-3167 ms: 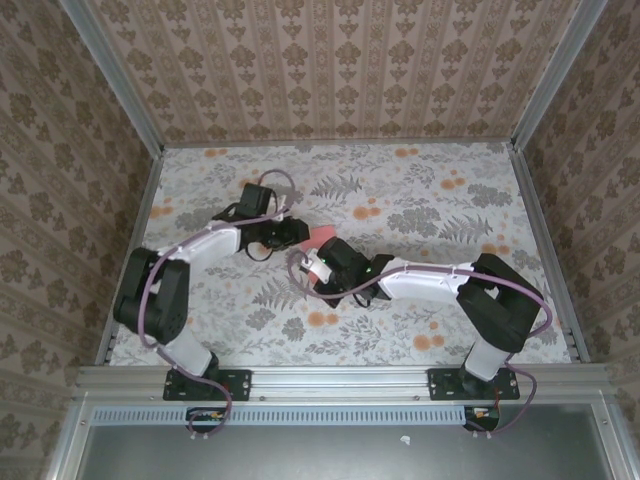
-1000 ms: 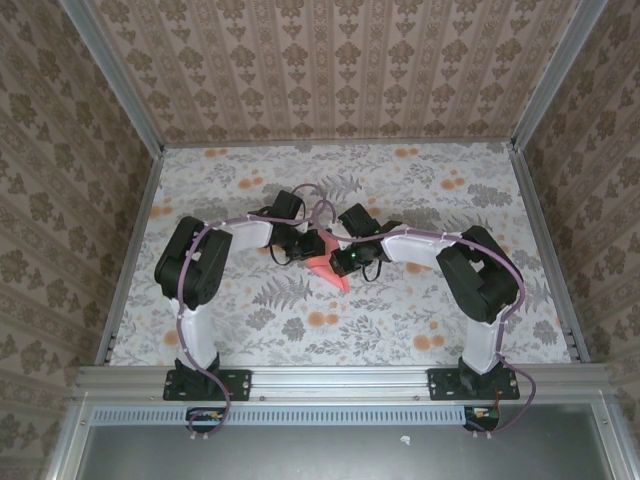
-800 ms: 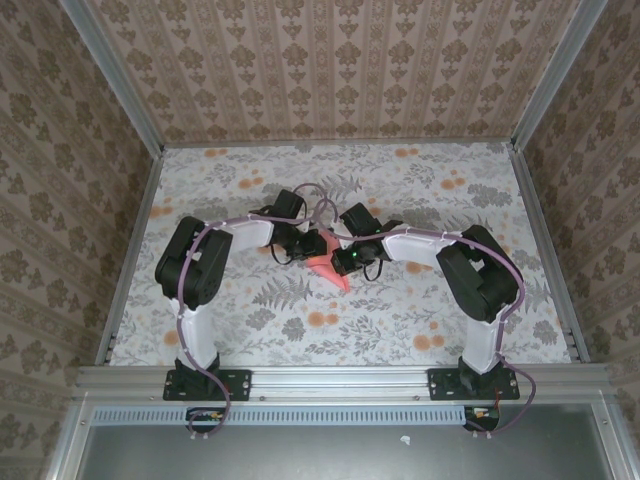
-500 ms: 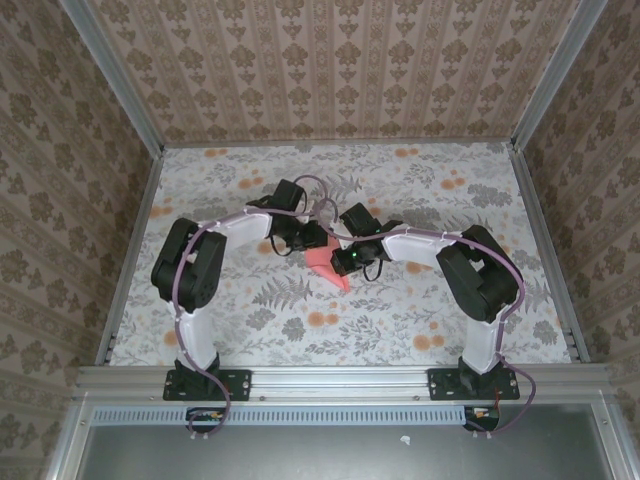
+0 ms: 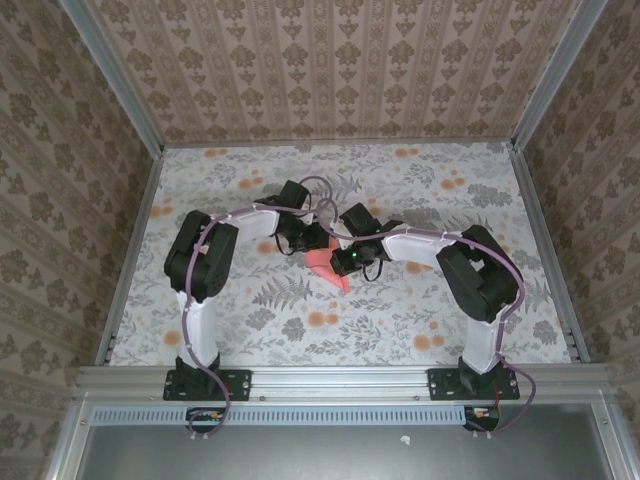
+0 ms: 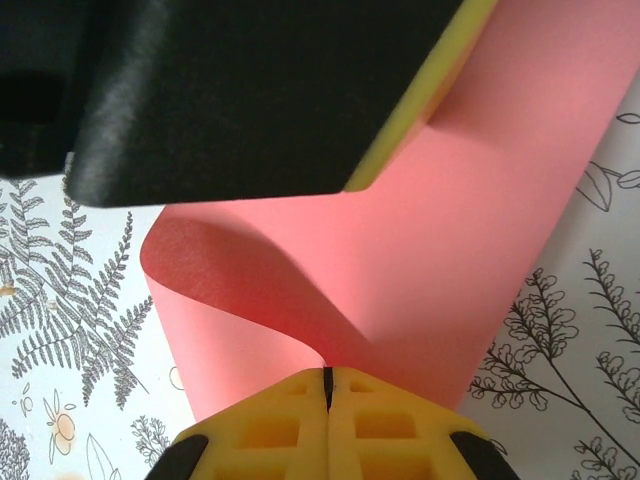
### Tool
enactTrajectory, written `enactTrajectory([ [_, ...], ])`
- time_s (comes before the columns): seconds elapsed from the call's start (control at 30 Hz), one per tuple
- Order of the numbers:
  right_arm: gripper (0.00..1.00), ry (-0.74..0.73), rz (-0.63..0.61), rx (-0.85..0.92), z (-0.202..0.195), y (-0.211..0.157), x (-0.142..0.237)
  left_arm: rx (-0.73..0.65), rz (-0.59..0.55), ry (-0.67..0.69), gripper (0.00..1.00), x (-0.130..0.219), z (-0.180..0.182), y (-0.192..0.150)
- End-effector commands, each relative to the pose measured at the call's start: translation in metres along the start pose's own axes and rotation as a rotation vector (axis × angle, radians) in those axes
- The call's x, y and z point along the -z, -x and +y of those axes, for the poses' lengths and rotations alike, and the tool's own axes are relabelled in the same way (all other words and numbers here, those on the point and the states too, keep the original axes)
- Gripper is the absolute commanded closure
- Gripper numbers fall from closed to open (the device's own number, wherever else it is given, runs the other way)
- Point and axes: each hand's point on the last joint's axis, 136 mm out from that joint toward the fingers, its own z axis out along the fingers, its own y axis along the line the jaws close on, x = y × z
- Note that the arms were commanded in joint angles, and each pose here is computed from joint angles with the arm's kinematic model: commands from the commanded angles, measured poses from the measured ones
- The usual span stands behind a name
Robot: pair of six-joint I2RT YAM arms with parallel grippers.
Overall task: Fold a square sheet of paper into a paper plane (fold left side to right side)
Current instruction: Third fold the triangle at the center of the table.
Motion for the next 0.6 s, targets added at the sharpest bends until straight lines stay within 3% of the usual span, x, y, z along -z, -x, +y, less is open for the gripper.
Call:
enactTrajectory([
  [0.0,1.00,0.029,-0.004,-0.021,0.004,0.001,0.002,-0.006,0.029,0.032,0.80,-0.007,0.010,-0.008],
  [0.57,1.00,0.003,-0.027,-0.054,-0.012,0.010,0.008,-0.008,0.046,0.060,0.82,-0.011,0.016,-0.018],
])
